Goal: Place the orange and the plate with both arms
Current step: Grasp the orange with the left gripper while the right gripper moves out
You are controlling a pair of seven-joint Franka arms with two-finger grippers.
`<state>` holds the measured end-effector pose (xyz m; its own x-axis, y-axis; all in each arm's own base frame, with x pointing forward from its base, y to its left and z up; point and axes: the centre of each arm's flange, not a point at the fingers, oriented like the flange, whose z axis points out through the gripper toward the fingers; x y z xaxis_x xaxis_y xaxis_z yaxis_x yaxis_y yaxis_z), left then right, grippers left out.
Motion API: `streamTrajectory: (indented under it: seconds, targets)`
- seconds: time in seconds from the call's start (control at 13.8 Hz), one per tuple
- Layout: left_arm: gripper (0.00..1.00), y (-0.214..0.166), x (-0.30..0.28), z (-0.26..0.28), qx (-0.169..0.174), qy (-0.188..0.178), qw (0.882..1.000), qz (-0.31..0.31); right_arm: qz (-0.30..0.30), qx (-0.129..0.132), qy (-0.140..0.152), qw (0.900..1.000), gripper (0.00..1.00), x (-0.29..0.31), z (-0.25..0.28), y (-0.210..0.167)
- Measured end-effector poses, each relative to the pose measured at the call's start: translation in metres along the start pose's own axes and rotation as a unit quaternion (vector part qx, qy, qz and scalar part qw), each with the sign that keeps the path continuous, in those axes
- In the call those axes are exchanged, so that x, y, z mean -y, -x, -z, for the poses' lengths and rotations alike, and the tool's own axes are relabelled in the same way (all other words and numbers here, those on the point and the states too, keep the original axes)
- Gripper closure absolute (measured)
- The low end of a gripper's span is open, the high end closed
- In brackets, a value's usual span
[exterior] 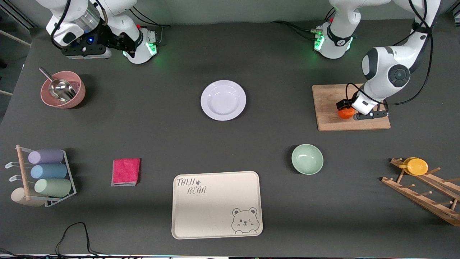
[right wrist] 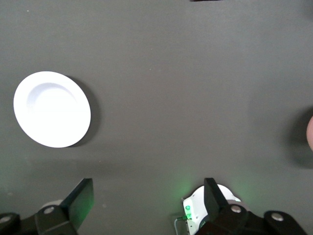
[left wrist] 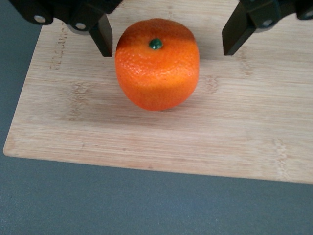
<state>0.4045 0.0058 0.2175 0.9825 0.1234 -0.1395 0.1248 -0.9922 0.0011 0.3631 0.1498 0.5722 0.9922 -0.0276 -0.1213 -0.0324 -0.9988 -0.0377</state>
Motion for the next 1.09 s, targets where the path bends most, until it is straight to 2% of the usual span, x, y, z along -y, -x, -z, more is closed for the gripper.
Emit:
streamTrajectory:
  seconds: [0.15, 0.22, 0.36, 0.51, 0.65, 0.87, 1.09]
  targets:
    - [0.03, -0.001, -0.002, 0.0, -0.006, 0.001, 1.0, -0.001, -0.002, 0.005, -0.021, 1.0, 0.0, 0.001, -0.001, -0.001]
    - [0.13, -0.001, -0.003, 0.0, -0.006, 0.001, 1.0, -0.002, -0.001, 0.009, -0.035, 0.999, 0.0, -0.001, -0.002, -0.003]
    - [0.35, -0.002, -0.005, 0.0, -0.008, 0.001, 1.0, -0.004, 0.007, 0.02, -0.082, 0.996, 0.0, -0.009, -0.006, -0.009]
    - [0.35, -0.002, -0.005, 0.0, -0.008, 0.001, 1.0, -0.004, 0.015, 0.03, -0.126, 0.991, 0.0, -0.025, -0.021, -0.02]
    - [0.35, -0.002, -0.005, 0.0, -0.008, 0.001, 1.0, -0.004, 0.02, 0.041, -0.184, 0.982, 0.0, -0.038, -0.049, -0.031]
    - [0.35, -0.002, -0.005, 0.0, -0.006, 0.001, 1.0, -0.005, 0.023, 0.051, -0.263, 0.963, 0.0, -0.047, -0.103, -0.039]
    - [0.35, -0.009, -0.008, 0.021, 0.031, -0.001, 1.0, -0.006, 0.034, 0.059, -0.339, 0.938, 0.0, -0.039, -0.151, -0.039]
